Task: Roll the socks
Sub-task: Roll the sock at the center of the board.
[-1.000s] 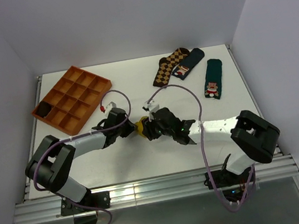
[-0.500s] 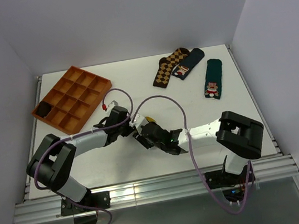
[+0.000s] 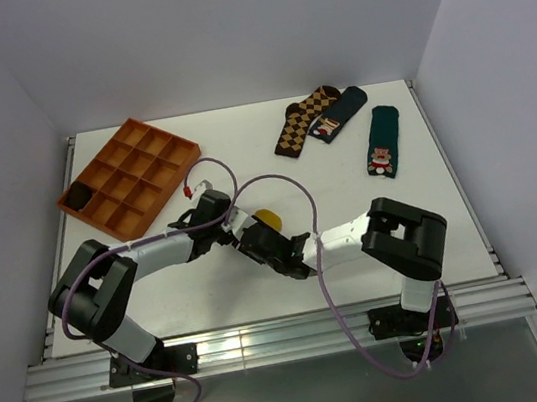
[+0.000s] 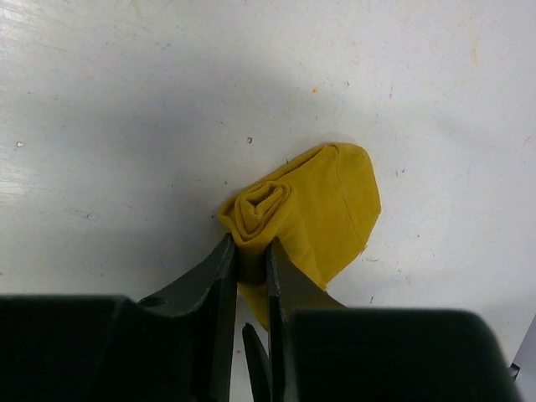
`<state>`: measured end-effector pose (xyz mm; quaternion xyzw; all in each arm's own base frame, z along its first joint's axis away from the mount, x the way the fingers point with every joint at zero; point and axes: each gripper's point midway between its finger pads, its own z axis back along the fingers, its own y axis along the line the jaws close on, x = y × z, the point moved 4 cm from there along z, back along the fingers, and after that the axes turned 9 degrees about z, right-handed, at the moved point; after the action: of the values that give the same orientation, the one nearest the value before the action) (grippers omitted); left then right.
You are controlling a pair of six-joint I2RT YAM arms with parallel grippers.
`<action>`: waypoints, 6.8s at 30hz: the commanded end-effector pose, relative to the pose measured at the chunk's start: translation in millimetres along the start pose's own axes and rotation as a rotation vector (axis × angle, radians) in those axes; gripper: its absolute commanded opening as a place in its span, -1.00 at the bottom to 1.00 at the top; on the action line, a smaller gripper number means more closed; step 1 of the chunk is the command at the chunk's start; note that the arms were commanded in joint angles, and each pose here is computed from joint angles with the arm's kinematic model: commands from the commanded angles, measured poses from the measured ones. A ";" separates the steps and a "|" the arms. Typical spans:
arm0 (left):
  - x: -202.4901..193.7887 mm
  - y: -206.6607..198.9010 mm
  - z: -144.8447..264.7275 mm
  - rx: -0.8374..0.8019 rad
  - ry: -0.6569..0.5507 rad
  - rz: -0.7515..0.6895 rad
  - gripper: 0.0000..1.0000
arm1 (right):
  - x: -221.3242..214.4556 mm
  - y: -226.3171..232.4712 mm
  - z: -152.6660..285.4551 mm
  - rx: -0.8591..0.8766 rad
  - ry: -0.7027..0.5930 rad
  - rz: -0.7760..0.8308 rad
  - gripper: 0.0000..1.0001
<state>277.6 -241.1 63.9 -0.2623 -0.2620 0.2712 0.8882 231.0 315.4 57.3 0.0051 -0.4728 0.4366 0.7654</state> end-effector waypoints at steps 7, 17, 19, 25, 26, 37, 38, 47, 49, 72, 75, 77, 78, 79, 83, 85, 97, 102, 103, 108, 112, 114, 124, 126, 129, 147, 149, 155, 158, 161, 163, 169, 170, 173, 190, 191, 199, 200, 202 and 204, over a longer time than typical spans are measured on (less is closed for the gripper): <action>-15.7 20.5 0.8 0.083 0.067 -0.051 -0.87 | -11.9 16.4 -8.7 0.020 0.040 0.001 -0.72; -1.1 11.1 20.3 0.016 -0.003 0.007 0.11 | -29.3 24.5 -8.4 0.229 0.098 -0.165 -1.00; 2.8 12.5 22.8 0.013 -0.009 0.032 0.13 | -33.1 22.9 -8.7 0.274 0.111 -0.211 -1.00; 18.4 17.8 34.2 -0.012 -0.058 0.098 0.24 | -47.6 18.5 -12.7 0.404 0.178 -0.372 -1.00; 20.6 16.5 38.1 -0.029 -0.066 0.111 0.28 | -47.9 22.1 -10.6 0.454 0.186 -0.406 -1.00; 24.7 20.9 48.6 -0.132 -0.100 0.111 0.40 | -55.3 17.0 -18.6 0.751 0.287 -0.730 -1.00; 25.2 18.9 48.6 -0.147 -0.102 0.110 0.39 | -57.4 12.9 -23.1 0.753 0.299 -0.751 -1.00; 22.0 21.8 35.2 -0.121 -0.085 0.098 0.28 | -66.5 4.8 -32.0 0.798 0.411 -0.821 -1.00; 22.3 22.9 31.5 -0.107 -0.086 0.095 0.26 | -66.9 4.2 -32.1 0.805 0.421 -0.832 -1.00; 26.2 28.4 20.5 -0.122 -0.136 0.205 0.14 | -91.9 13.6 -26.8 0.813 0.473 -0.965 -1.00; 29.4 29.2 29.1 -0.165 -0.164 0.232 0.15 | -91.6 13.6 -26.9 0.812 0.472 -0.969 -1.00; 31.4 29.6 32.2 -0.187 -0.185 0.240 0.21 | -91.6 13.6 -26.9 0.812 0.472 -0.969 -1.00; 34.0 25.5 35.3 -0.213 -0.198 0.242 0.23 | -90.9 13.2 -27.0 0.812 0.470 -0.968 -1.00; 34.9 26.2 35.7 -0.213 -0.203 0.245 0.24 | -90.4 13.0 -26.9 0.812 0.468 -0.967 -1.00; 38.4 25.4 34.3 -0.224 -0.216 0.248 0.27 | -90.0 12.8 -27.2 0.812 0.466 -0.968 -1.00; 39.6 23.6 31.5 -0.222 -0.211 0.247 0.26 | -89.3 11.9 -27.6 0.810 0.462 -0.969 -1.00; 23.4 35.3 13.4 -0.177 -0.131 0.251 0.09 | -88.0 10.4 -28.7 0.794 0.456 -0.976 -1.00; 17.9 42.9 7.8 -0.130 -0.105 0.239 -0.17 | -84.3 6.3 -28.1 0.771 0.435 -0.961 -1.00; 17.2 42.4 7.1 -0.129 -0.100 0.235 -0.22 | -83.9 5.2 -27.4 0.763 0.434 -0.957 -1.00; 14.2 40.6 2.9 -0.097 -0.080 0.204 -0.57 | -69.2 -7.8 -25.4 0.702 0.351 -0.884 -0.80; 16.0 34.5 3.7 -0.072 -0.095 0.154 -0.67 | -50.4 -16.8 -17.3 0.631 0.265 -0.803 -0.36; 16.3 35.7 5.5 -0.052 -0.105 0.136 -0.68 | -33.6 -27.0 -7.7 0.587 0.190 -0.739 -0.14; 20.3 24.2 7.5 -0.032 -0.119 0.066 -0.71 | 20.1 -53.7 22.0 0.258 -0.028 -0.363 0.24; 19.4 22.5 7.5 -0.027 -0.116 0.053 -0.71 | 23.2 -49.2 22.5 0.241 -0.047 -0.306 0.24; 18.3 20.0 7.6 -0.031 -0.113 0.042 -0.71 | 24.6 -44.9 18.2 0.209 -0.060 -0.232 0.22; 13.2 19.8 3.5 -0.016 -0.082 0.034 -0.73 | 18.1 12.7 -1.0 0.085 -0.029 0.073 0.13; 12.6 19.4 3.9 -0.018 -0.078 0.037 -0.73 | 11.3 12.6 -5.7 0.032 0.004 0.099 0.04; 11.5 16.3 7.6 -0.035 -0.070 0.050 -0.68 | -5.1 23.4 -11.3 0.015 0.063 0.109 -0.86; 14.5 13.6 11.0 -0.043 -0.078 0.056 -0.55 | -16.1 26.9 -10.8 0.033 0.090 0.090 -1.00; 18.9 10.3 15.5 -0.053 -0.099 0.050 -0.28 | -19.4 31.4 -6.9 0.126 0.093 0.021 -1.00; 23.7 7.5 20.4 -0.060 -0.121 0.049 -0.01 | -19.6 30.3 -5.3 0.203 0.104 -0.057 -1.00; 37.5 4.3 34.5 -0.089 -0.167 0.070 0.40 | -24.3 27.7 -7.2 0.382 0.204 -0.236 -1.00; 39.7 6.1 35.8 -0.088 -0.173 0.079 0.41 | -25.3 31.0 -5.9 0.438 0.214 -0.264 -1.00; 43.7 8.2 42.2 -0.101 -0.190 0.103 0.41 | -32.2 27.5 -8.6 0.506 0.255 -0.370 -1.00; 38.0 22.5 41.2 -0.166 -0.179 0.115 0.38 | -25.7 2.9 -17.7 0.876 0.341 -0.820 -1.00; 37.6 21.9 39.5 -0.165 -0.175 0.116 0.38 | -27.5 0.0 -19.5 0.876 0.345 -0.840 -1.00; 31.6 31.7 23.4 -0.130 -0.158 0.132 0.28 | -31.8 -6.1 -26.1 0.880 0.383 -0.860 -1.00; 32.0 31.0 22.6 -0.130 -0.159 0.139 0.27 | -32.3 -6.2 -26.7 0.877 0.384 -0.857 -1.00; 31.3 33.1 18.6 -0.120 -0.156 0.140 0.23 | -32.7 -6.0 -27.7 0.875 0.384 -0.859 -1.00; 29.2 35.9 15.4 -0.107 -0.149 0.142 0.19 | -33.4 -6.5 -28.1 0.866 0.385 -0.856 -1.00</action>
<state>271.6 -189.9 62.9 -0.3001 -0.3198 0.3339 0.8344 269.7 318.0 55.8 0.4709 -0.1322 0.2625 0.8318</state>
